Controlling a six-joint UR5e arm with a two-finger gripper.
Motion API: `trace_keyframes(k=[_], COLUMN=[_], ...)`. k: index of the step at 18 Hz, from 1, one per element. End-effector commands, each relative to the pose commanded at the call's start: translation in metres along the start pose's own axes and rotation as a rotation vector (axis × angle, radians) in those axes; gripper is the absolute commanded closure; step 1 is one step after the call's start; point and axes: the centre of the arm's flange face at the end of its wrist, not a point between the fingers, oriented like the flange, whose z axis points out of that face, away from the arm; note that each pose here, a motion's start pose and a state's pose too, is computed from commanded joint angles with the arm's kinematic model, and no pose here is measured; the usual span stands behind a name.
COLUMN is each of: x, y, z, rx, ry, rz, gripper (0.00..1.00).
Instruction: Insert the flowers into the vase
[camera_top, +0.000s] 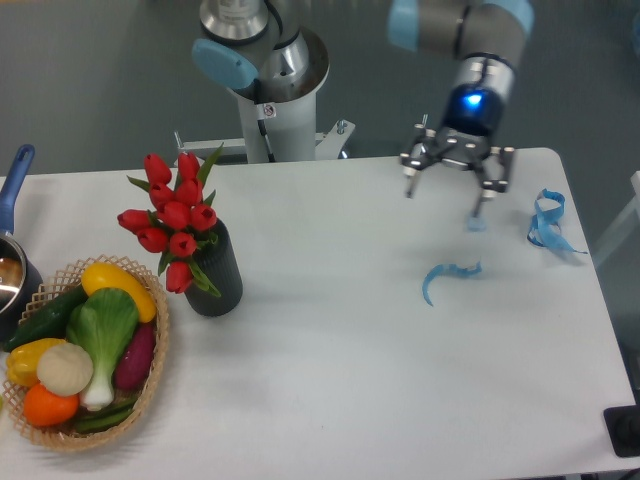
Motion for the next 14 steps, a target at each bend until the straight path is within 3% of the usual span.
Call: trace_keyframes(k=[3,7,9,12,14], x=[-0.017,-0.039,-0.045,-0.036,-0.040], y=[0.003,0.016,0.017,0.022,0.014], z=[-0.002,-0.012,-0.014,0.020,0.037], rx=[-0.023,-0.433,-0.583,-0.875,-1.015], ry=[-0.007,-0.046,-0.064,-0.025,-0.063], rz=[0.009,0.041,0.049,0.108,0.099], gripper=[0.00,0.00,0.00,0.00,0.00])
